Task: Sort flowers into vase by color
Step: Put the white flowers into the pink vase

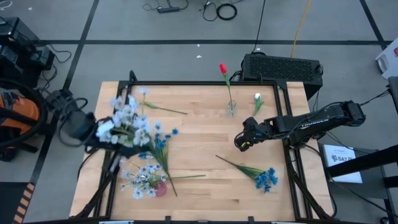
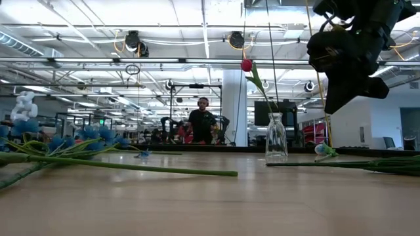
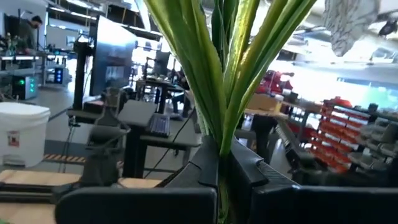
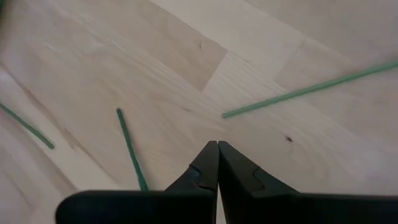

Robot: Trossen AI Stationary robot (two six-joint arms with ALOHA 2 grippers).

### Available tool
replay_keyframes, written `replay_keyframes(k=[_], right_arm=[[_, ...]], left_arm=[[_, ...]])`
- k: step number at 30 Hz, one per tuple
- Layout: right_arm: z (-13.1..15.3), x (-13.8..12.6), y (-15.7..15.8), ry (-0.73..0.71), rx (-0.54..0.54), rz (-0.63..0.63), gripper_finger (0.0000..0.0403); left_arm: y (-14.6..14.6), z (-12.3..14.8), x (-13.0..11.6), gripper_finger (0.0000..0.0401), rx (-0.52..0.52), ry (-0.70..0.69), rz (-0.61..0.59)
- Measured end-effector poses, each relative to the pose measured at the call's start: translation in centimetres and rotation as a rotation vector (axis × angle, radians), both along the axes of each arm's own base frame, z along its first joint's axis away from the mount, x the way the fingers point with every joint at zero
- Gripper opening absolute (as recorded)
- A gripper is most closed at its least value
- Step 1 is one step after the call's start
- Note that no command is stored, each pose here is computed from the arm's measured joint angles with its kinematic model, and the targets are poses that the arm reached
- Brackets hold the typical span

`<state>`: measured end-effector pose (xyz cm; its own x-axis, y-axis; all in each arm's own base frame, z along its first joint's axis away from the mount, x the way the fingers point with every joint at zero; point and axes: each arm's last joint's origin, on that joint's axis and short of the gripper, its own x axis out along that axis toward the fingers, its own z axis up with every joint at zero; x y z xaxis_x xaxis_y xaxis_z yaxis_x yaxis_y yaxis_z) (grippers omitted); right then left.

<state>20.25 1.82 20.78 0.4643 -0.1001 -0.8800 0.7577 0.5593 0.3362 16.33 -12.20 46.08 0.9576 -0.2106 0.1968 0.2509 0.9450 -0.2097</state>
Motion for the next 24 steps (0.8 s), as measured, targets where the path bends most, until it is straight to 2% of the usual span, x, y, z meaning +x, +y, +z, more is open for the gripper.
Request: replay_keyframes(k=[5, 10, 15, 24], right_arm=[[-0.1, -0.2, 0.0, 0.021, -0.009, 0.013, 0.0], [-0.1, -0.2, 0.1, 0.017, -0.001, 0.0, 0.0], [-0.1, -0.2, 0.3, 0.011, 0.021, -0.029, 0.0], [0.0, -0.1, 0.8, -0.021, 0.091, -0.139, 0.0]], left_arm=[[-3.2, 1.1, -1.6, 0.0007, -0.028, -0.043, -0.024], [-7.1, 0.1, -3.3, 0.0007, 0.057, -0.026, -0.11], [-10.6, -1.1, -5.2, 0.0007, 0.149, -0.013, -0.117], [-14.5, -3.8, -8.0, 0.0007, 0.233, 0.088, -0.005]])
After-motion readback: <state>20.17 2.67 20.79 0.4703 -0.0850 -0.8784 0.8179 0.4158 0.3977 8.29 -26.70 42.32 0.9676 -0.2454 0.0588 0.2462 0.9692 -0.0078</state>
